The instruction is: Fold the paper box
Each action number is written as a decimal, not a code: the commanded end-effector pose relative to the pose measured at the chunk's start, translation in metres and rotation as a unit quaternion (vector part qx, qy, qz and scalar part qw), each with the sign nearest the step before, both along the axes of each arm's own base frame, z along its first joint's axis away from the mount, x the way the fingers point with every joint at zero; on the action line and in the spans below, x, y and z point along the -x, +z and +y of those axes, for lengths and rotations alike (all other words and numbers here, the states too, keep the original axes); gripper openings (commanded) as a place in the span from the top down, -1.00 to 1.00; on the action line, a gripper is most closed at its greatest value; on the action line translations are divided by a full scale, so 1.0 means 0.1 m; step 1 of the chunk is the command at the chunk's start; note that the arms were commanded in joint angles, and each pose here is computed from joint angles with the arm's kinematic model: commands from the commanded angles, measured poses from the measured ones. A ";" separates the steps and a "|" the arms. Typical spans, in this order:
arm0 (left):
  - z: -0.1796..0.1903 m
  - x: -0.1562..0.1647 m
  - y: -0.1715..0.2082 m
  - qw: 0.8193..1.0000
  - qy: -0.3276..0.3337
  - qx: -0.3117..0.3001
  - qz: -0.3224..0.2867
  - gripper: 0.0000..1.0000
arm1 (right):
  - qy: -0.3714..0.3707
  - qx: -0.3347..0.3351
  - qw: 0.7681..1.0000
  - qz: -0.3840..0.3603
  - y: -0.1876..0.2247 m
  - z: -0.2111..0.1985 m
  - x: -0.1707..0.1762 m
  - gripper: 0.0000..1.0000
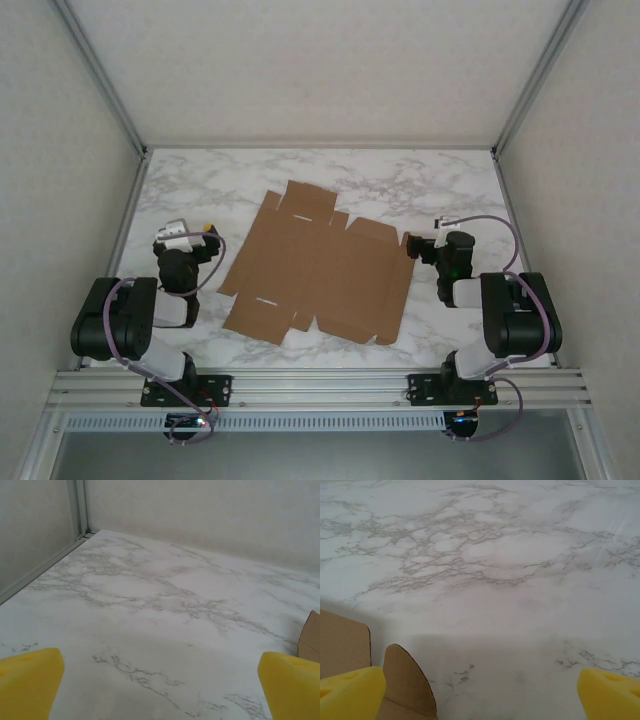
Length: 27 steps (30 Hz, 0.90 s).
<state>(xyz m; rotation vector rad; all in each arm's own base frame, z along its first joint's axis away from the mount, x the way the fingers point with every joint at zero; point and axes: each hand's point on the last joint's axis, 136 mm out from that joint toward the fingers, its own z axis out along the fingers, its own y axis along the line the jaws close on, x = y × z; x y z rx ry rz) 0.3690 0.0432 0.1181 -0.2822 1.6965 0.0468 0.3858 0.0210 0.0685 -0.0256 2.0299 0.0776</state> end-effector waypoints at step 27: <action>-0.03 -0.13 0.23 1.000 0.008 -0.007 0.007 -0.99 | 0.034 -0.005 0.999 -0.004 0.32 0.13 -0.12 -0.98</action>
